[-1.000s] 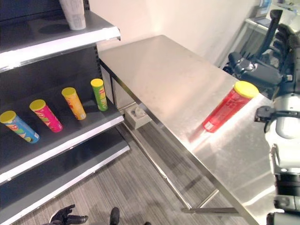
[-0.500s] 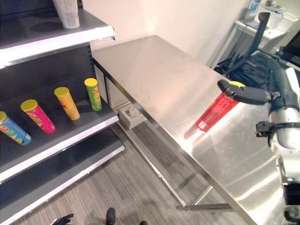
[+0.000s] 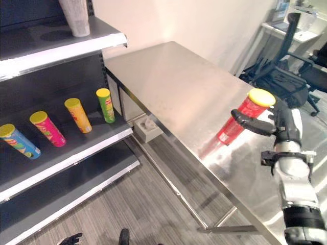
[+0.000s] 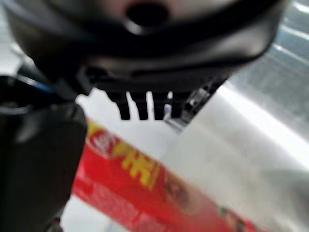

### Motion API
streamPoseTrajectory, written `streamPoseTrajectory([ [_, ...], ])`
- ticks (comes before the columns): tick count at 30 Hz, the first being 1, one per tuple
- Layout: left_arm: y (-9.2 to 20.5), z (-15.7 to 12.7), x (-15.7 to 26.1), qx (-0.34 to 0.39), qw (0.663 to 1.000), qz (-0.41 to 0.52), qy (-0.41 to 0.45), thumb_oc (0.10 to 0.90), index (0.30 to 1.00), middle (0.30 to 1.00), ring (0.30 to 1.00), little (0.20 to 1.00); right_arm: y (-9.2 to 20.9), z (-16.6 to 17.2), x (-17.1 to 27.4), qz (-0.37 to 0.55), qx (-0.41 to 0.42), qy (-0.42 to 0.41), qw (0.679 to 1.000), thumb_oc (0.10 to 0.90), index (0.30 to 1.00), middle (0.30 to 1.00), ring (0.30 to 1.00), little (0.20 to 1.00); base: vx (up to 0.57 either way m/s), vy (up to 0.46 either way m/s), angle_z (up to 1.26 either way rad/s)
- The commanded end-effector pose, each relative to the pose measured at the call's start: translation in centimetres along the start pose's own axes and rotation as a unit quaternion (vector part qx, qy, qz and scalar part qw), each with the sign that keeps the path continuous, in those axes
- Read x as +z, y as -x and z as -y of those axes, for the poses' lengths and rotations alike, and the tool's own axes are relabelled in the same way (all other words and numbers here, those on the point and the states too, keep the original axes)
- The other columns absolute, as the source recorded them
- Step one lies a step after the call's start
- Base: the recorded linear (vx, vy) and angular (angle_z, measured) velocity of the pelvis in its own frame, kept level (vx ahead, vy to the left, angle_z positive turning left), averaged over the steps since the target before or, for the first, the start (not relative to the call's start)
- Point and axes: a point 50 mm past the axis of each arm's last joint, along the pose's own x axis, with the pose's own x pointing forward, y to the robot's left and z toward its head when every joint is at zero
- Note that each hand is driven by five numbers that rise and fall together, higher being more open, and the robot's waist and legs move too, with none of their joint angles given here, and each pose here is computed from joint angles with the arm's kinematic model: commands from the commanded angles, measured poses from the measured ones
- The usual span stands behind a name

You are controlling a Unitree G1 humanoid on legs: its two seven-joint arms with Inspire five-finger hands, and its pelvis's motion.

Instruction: Put the goods on the table back onto the shelves and tidy them up.

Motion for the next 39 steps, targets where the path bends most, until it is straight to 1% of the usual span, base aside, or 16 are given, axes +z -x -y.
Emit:
streamPoseTrajectory([
  [1,-0.3,-1.2,1.4,0.018,0.999,0.021,-0.028,0.800,0.900,0.900,0.900,0.900,-1.7,3.4,6.8,0.130,-0.079,0.009,0.988,0.800,0.900,0.900,0.900,0.900,0.02,0.003,0.07],
  [7,-0.3,-1.1,1.4,0.015,0.999,0.021,-0.031,0.800,0.900,0.900,0.900,0.900,-2.4,2.6,7.3,0.128,-0.069,0.011,0.989,0.800,0.900,0.900,0.900,0.900,0.00,0.000,0.03],
  [8,-0.3,-1.1,1.5,0.017,0.999,0.022,-0.030,0.800,0.900,0.900,0.900,0.900,-2.5,2.5,7.4,0.129,-0.067,0.012,0.989,0.560,0.540,0.540,0.540,0.540,0.00,0.000,0.00],
  [9,-0.3,-1.2,1.5,0.018,0.999,0.023,-0.030,0.800,0.900,0.900,0.900,0.900,-2.5,2.5,7.5,0.129,-0.066,0.013,0.989,0.400,0.300,0.300,0.300,0.300,0.00,0.000,0.00],
  [13,-0.3,-1.2,1.5,0.017,0.999,0.023,-0.029,0.800,0.900,0.900,0.900,0.900,-2.6,2.3,7.6,0.129,-0.058,0.016,0.990,0.400,0.300,0.300,0.300,0.300,0.00,0.000,0.00],
  [18,-0.3,-1.1,1.7,0.018,0.999,0.025,-0.030,0.800,0.900,0.900,0.900,0.900,-2.5,2.7,7.8,0.135,-0.070,0.008,0.988,0.400,0.300,0.300,0.300,0.300,0.00,0.000,0.00],
  [22,-0.4,-1.4,2.2,0.026,0.999,0.031,-0.025,0.800,0.900,0.900,0.900,0.900,-2.0,2.8,9.2,0.175,-0.084,-0.012,0.981,0.400,0.300,0.300,0.300,0.300,0.00,-0.028,0.02],
  [23,-0.4,-1.5,2.2,0.029,0.999,0.033,-0.021,0.800,0.900,0.900,0.900,0.900,-1.5,2.7,10.0,0.198,-0.092,-0.019,0.976,0.400,0.300,0.300,0.300,0.300,0.00,-0.030,0.04],
  [24,-0.4,-1.6,2.2,0.029,0.999,0.033,-0.022,0.800,0.900,0.900,0.900,0.900,-1.5,2.7,9.9,0.197,-0.093,-0.019,0.976,0.400,0.300,0.300,0.300,0.300,0.00,-0.078,0.08],
  [25,-0.3,-1.7,2.1,0.036,0.999,0.031,-0.016,0.800,0.900,0.900,0.900,0.900,0.1,2.5,12.3,0.273,-0.115,-0.042,0.954,0.400,0.300,0.300,0.300,0.300,-0.03,-0.121,0.19],
  [26,-0.3,-1.6,1.8,0.039,0.999,0.029,-0.015,0.800,0.900,0.900,0.900,0.900,1.3,2.1,13.9,0.322,-0.122,-0.052,0.937,0.400,0.300,0.300,0.300,0.300,-0.07,-0.174,0.40],
  [28,-0.2,-1.7,1.6,0.041,0.999,0.029,-0.007,0.800,0.900,0.900,0.900,0.900,2.6,1.6,15.9,0.380,-0.126,-0.069,0.914,0.400,0.300,0.300,0.300,0.300,-0.19,-0.221,0.44],
  [31,-0.2,-1.6,1.9,0.041,0.999,0.036,0.002,0.800,0.900,0.900,0.900,0.900,3.1,1.3,17.2,0.409,-0.127,-0.081,0.900,0.400,0.300,0.300,0.300,0.300,-0.19,-0.150,0.69],
  [33,-0.3,-1.4,3.1,0.038,0.998,0.055,0.012,0.800,0.900,0.900,0.900,0.900,3.5,1.6,18.2,0.431,-0.135,-0.079,0.889,0.400,0.300,0.300,0.300,0.300,-0.29,-0.081,0.61],
  [36,-0.4,-1.1,4.7,0.032,0.996,0.079,0.018,0.800,0.900,0.900,0.900,0.900,3.8,2.0,18.4,0.433,-0.144,-0.065,0.887,0.400,0.300,0.300,0.300,0.300,-0.25,0.109,1.45],
  [39,-0.5,-1.3,4.7,0.038,0.996,0.075,0.018,0.800,0.900,0.900,0.900,0.900,3.9,1.6,17.8,0.422,-0.137,-0.067,0.894,0.400,0.300,0.300,0.300,0.300,-0.11,0.243,0.69],
])
